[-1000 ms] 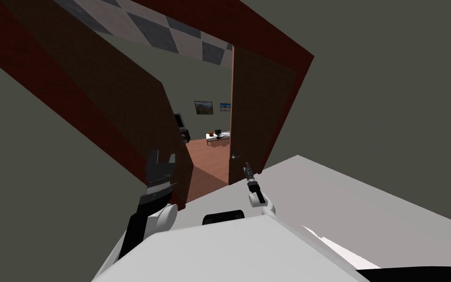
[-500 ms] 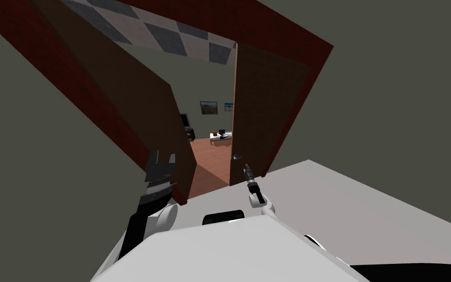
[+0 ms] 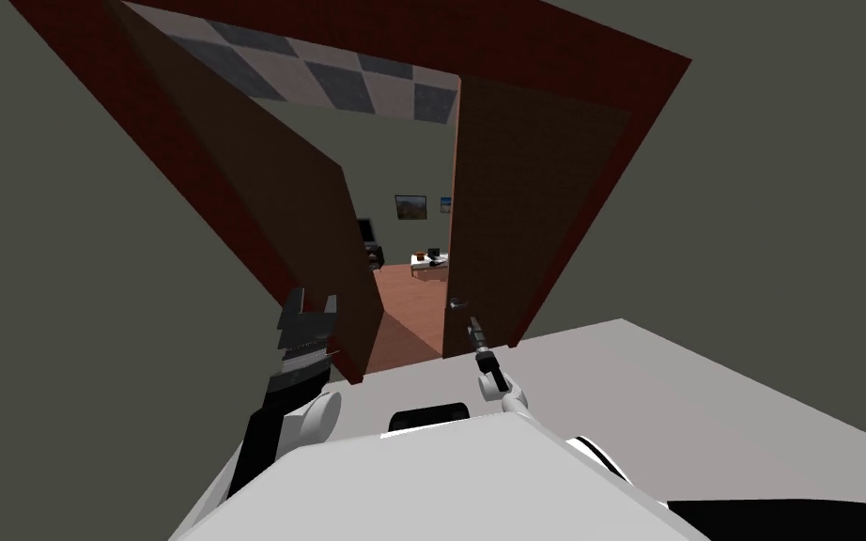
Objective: Push the door open
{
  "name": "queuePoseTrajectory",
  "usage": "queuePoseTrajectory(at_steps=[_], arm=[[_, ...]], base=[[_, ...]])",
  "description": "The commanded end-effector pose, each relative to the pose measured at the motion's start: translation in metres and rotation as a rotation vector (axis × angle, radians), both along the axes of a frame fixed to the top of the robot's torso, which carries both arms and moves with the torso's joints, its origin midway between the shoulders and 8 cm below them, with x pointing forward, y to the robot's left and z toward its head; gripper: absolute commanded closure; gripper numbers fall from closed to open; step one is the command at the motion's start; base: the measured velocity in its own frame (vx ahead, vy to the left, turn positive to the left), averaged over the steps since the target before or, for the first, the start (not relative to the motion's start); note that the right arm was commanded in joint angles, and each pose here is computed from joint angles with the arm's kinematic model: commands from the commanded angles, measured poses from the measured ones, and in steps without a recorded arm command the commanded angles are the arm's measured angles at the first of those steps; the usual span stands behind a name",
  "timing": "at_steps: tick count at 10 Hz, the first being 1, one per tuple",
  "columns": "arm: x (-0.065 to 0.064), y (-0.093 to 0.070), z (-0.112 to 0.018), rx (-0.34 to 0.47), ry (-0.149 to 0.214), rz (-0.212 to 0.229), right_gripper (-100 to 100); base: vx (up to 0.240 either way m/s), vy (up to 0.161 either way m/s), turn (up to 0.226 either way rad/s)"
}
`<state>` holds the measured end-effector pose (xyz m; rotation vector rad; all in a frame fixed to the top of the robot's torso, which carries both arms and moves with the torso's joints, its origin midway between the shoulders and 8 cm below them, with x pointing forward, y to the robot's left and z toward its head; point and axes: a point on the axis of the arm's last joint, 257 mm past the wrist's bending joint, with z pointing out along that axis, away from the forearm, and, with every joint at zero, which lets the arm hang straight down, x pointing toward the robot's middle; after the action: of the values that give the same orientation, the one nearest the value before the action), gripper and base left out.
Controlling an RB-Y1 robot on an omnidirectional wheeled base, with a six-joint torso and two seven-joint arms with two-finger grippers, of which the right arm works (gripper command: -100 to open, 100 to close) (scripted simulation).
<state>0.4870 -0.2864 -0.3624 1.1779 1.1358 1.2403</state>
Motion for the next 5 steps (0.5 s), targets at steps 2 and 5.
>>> queuePoseTrajectory(at_steps=[2,5], arm=[[0.000,-0.002,-0.010,-0.005,0.024,-0.002,-100],[-0.001,-0.004,-0.022,-0.011,0.052,-0.006,-100]], base=[[-0.001,-0.064,0.134],[-0.002,-0.078,0.172]])
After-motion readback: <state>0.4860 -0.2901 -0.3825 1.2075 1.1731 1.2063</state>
